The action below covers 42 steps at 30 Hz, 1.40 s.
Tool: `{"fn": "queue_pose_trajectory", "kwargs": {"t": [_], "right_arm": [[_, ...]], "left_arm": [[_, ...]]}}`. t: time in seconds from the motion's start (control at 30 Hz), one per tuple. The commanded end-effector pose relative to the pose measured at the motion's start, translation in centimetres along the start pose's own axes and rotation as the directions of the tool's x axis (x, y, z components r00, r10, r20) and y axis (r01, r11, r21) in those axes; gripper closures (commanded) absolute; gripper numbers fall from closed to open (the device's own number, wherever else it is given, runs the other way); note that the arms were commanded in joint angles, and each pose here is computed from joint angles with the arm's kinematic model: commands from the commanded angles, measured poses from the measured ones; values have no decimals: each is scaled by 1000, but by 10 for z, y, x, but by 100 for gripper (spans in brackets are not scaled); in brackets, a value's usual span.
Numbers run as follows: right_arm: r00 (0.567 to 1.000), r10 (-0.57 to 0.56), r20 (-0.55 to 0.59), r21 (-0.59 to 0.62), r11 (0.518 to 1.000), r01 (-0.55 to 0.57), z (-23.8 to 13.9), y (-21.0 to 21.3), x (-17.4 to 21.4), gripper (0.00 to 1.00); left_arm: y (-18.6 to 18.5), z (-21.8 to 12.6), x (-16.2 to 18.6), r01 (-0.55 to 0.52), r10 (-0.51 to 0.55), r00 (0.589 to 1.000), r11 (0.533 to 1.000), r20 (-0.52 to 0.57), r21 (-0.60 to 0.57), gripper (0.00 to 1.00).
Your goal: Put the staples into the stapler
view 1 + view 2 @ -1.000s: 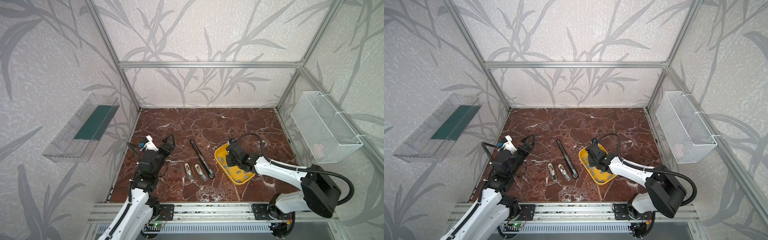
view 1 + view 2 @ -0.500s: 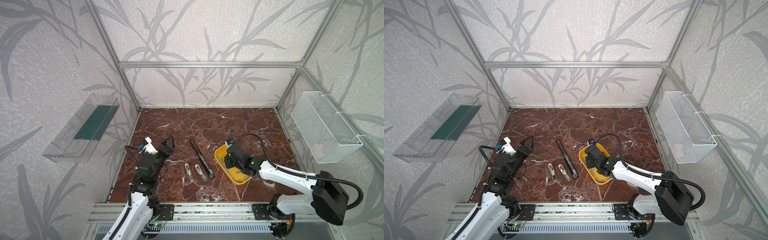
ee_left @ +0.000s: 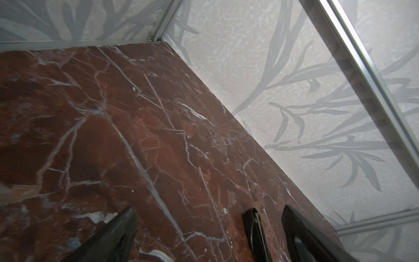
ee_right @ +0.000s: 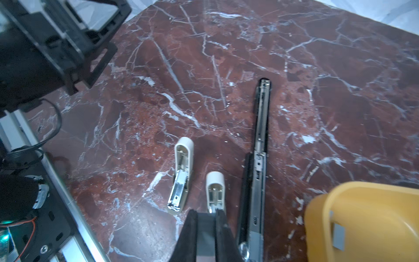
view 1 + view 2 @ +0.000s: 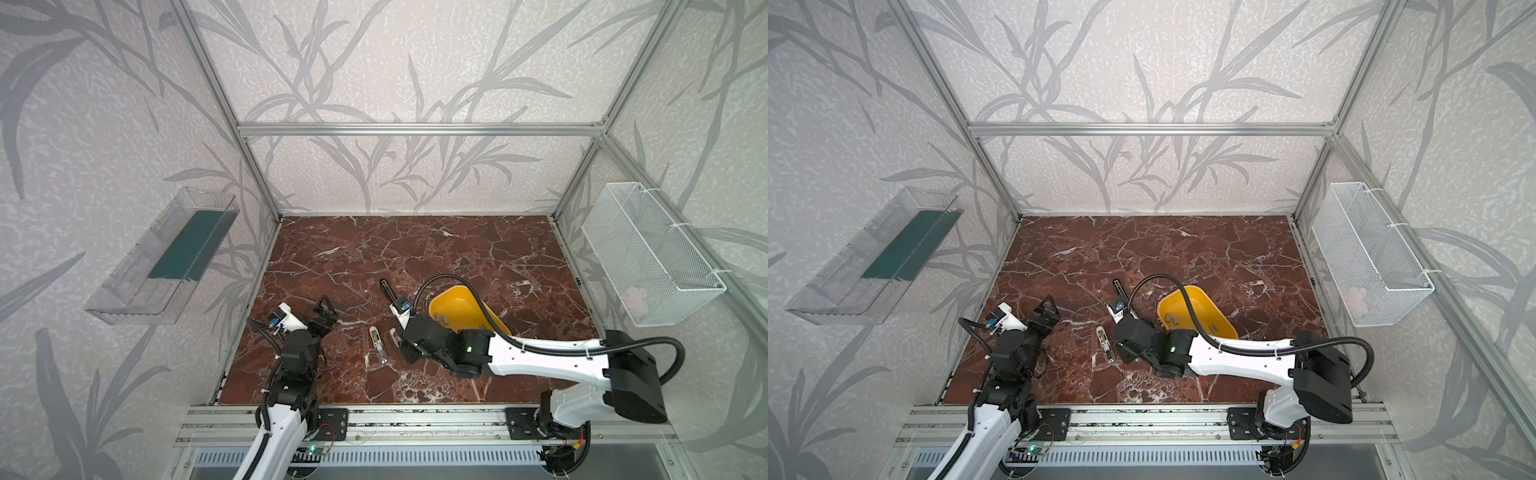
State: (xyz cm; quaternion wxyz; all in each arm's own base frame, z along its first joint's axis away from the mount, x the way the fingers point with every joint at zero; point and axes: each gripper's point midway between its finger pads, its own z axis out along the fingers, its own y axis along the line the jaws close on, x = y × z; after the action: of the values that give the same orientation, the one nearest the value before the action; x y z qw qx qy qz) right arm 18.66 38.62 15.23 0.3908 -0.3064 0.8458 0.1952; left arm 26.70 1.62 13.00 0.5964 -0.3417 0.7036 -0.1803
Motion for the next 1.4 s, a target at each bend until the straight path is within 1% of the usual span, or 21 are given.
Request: {"fn": "queue_pose_trajectory", "kwargs": {"t": [0.0, 0.23, 0.33, 0.37, 0.5, 0.6, 0.7, 0.97, 1.37], "right_arm": [[1000, 24, 5, -33, 999, -24, 13, 17, 0, 88], [997, 23, -71, -33, 999, -25, 37, 29, 25, 88], [997, 21, -81, -45, 999, -25, 41, 34, 26, 88], [995, 14, -102, -34, 999, -17, 48, 34, 34, 88], [993, 31, -118, -19, 999, -33, 56, 36, 38, 88], [993, 61, -102, 29, 998, -58, 61, 32, 39, 87], [993, 82, -82, 32, 996, -79, 66, 34, 39, 87], [992, 69, -105, 38, 997, -65, 80, 42, 43, 87], [991, 61, -121, 68, 996, -54, 87, 38, 49, 87]], "left_arm": [[-14, 3, -22, -31, 32, 999, 999, 31, -13, 1], [-16, 20, -8, -51, 48, 996, 998, -75, -32, 1], [-26, 23, -6, -71, 70, 992, 998, -106, -2, 2], [-27, 23, -6, -73, 73, 992, 997, -108, 4, 2], [-24, 21, -8, -69, 68, 994, 998, -87, -3, 2], [-26, 20, -7, -59, 60, 995, 998, -83, 22, 2], [-29, 20, -7, -62, 65, 995, 997, -81, 39, 2], [-29, 21, -7, -62, 65, 994, 998, -88, 32, 2], [-30, 20, -8, -64, 66, 994, 997, -88, 31, 2]]}}
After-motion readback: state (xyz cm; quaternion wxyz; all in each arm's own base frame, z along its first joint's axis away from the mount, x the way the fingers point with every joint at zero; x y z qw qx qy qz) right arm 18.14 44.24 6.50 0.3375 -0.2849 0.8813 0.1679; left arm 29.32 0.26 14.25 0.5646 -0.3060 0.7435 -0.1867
